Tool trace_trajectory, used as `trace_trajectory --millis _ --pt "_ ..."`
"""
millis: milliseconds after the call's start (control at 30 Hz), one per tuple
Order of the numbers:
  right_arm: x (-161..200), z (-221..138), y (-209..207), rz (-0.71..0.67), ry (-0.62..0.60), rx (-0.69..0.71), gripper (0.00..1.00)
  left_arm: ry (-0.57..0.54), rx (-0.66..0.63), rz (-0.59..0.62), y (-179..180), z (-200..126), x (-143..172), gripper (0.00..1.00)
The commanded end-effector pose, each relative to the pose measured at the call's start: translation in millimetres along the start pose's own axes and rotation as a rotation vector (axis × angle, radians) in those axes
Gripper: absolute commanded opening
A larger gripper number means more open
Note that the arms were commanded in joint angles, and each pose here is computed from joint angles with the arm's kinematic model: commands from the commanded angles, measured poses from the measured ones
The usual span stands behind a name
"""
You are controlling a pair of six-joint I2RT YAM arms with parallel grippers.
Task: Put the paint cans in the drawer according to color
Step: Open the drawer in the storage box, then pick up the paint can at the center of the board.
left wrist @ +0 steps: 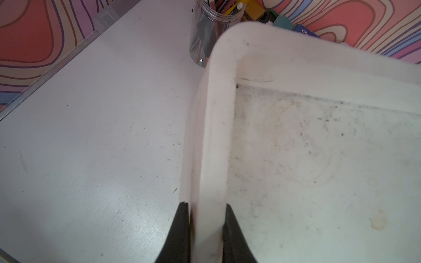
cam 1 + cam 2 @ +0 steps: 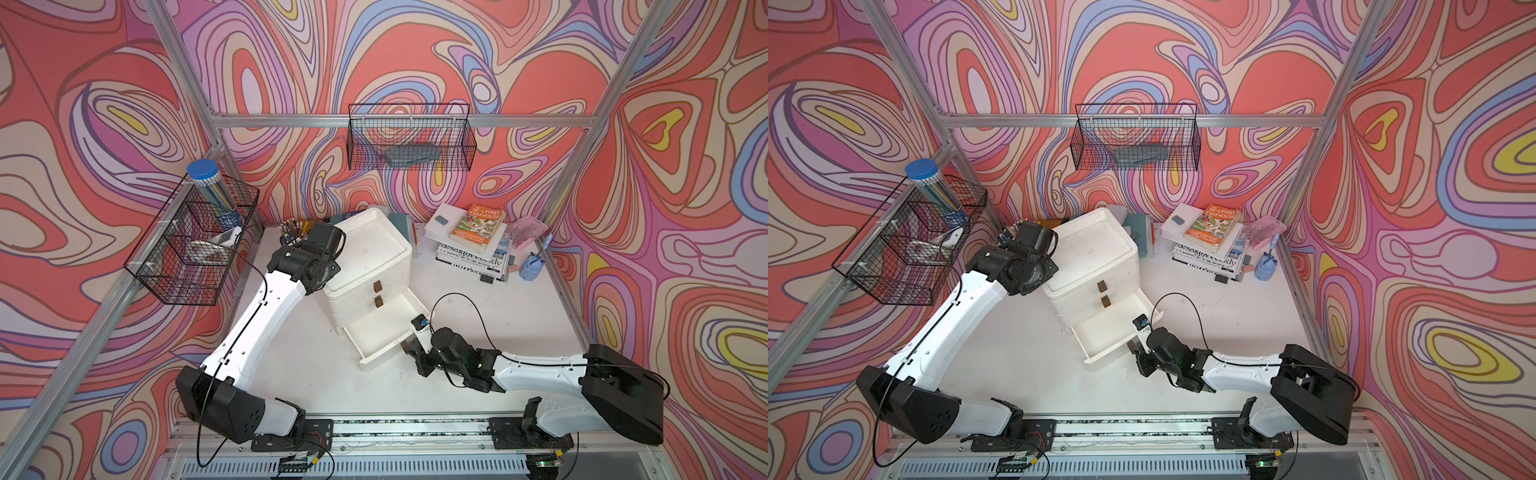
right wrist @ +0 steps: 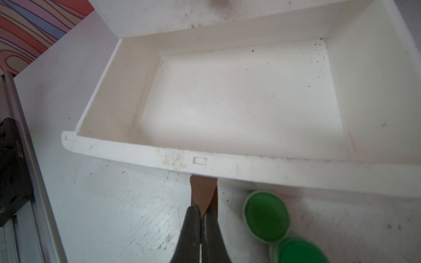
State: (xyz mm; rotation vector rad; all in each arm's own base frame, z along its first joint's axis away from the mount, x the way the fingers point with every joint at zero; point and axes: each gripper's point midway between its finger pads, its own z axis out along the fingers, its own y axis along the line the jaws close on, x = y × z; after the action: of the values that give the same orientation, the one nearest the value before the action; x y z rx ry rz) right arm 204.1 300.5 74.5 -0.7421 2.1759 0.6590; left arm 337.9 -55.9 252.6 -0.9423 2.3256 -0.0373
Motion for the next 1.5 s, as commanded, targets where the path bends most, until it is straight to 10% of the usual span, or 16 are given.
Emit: trace_trajectory --millis 0,333,800,1467 --pt "29.5 -10.0 -0.6 0.021 0.093 -0.010 0.00 0.060 -0.075 -0.162 2.1 39.6 16.4 0.06" --pt "5.4 -13.4 -0.7 0.051 0.070 0.030 0.45 0.054 -0.075 -0.160 3.1 38.5 15.5 0.08" --pt "6.0 -66.2 -24.0 0.267 0.328 0.266 0.49 0.051 -0.058 -0.142 0.8 38.2 14.4 0.13" --pt "25.6 -35.5 -62.6 0.236 0.494 0.290 0.55 -0.062 0.078 -0.038 -6.4 6.5 -10.6 0.58"
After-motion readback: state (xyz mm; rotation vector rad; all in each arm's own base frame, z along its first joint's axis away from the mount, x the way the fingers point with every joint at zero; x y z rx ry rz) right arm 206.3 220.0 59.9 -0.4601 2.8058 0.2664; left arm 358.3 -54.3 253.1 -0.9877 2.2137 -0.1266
